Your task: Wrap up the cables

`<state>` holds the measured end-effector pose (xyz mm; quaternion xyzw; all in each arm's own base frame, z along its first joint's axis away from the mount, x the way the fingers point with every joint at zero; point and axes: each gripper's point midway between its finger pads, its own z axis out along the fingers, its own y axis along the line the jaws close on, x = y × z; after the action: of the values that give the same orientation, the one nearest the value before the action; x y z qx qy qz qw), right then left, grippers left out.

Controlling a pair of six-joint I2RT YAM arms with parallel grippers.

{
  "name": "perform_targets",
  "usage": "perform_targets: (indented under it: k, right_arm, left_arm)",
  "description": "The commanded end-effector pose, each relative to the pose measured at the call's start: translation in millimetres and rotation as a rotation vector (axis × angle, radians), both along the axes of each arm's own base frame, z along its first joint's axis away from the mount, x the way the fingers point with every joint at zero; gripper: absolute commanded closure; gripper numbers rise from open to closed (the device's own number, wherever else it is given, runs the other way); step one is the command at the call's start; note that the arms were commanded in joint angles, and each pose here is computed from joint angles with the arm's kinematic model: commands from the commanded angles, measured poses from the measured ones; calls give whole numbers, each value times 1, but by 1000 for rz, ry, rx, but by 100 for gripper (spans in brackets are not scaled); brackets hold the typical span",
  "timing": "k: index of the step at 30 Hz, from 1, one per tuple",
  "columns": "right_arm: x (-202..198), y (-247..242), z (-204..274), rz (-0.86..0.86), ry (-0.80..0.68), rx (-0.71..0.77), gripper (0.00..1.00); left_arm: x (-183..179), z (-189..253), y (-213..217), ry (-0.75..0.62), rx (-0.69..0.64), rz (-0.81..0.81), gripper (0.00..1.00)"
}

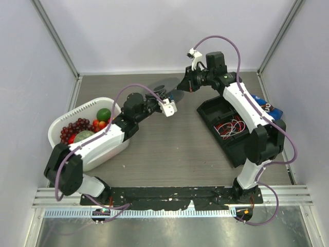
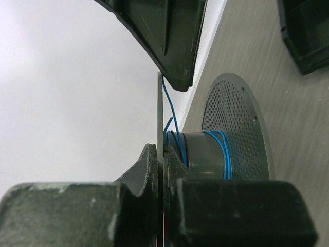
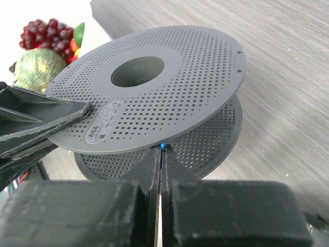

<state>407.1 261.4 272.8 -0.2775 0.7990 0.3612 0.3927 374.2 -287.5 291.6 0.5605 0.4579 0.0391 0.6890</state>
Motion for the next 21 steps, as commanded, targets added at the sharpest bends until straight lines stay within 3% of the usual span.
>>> perform_targets:
  k: [1,13,21]
  right_arm:
    - [47,1,2,-81,-75,112,99]
    - [146,7,-90,-234,-35,212,99]
    - [193,6,-120,-304,-69,283,99]
  left_arm:
    - [30,39,-14,-282,-33,-75,100]
    - [118,-41,-39,-316,23,-7,100]
    - [161,-91,-40,-401,77,25,100]
